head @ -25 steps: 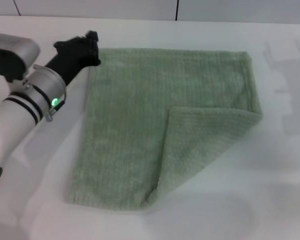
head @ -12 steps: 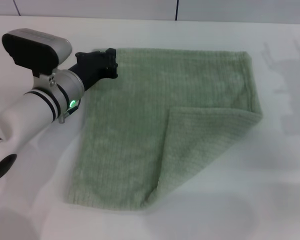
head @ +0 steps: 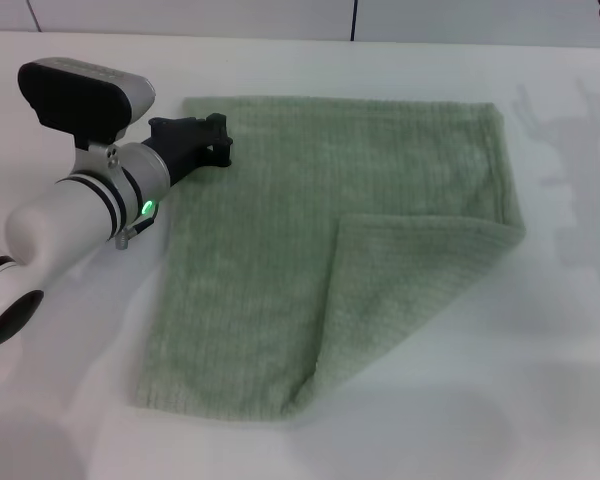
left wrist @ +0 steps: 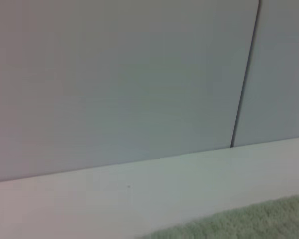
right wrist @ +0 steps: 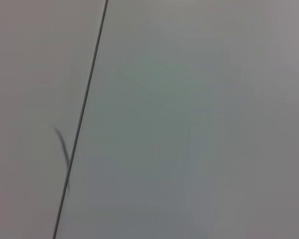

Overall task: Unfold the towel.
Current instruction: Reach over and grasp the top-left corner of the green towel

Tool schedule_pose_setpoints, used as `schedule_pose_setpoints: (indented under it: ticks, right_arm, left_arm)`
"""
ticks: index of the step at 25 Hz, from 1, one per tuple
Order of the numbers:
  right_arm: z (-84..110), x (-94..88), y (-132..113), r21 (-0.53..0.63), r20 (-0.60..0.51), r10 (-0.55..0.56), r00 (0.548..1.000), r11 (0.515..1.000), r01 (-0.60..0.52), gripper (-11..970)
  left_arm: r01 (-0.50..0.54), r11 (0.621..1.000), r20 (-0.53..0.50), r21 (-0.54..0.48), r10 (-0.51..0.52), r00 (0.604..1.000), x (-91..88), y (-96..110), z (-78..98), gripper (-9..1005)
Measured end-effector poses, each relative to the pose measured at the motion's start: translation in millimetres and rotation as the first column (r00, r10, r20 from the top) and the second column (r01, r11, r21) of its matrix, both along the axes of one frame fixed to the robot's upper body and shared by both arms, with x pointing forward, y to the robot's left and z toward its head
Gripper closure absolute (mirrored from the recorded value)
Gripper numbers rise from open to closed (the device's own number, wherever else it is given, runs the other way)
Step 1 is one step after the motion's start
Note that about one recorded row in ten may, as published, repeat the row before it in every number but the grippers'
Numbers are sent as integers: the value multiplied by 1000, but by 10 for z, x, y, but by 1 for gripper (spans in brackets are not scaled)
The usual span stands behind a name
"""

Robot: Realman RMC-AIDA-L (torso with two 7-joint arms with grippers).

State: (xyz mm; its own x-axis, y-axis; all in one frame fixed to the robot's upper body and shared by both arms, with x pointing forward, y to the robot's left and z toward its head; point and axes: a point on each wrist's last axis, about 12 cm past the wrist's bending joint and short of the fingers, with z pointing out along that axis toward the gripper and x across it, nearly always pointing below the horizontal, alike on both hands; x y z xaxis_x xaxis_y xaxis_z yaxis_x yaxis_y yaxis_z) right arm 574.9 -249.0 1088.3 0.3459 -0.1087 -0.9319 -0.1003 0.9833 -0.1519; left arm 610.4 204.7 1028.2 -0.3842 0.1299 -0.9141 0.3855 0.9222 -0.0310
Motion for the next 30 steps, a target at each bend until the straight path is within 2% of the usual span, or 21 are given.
schedule_pose_setpoints:
  ticks: [8, 30]
  right_arm:
    - [-1, 37, 22, -4, -18, 7, 1000, 1000, -7, 143]
    - [14, 61, 41, -6, -17, 12, 1000, 1000, -12, 143]
  left_arm:
    - [-16, 999, -38, 31, 17, 999, 10, 14, -34, 998]
    - [-25, 999, -58, 48, 28, 998, 3, 30, -59, 998]
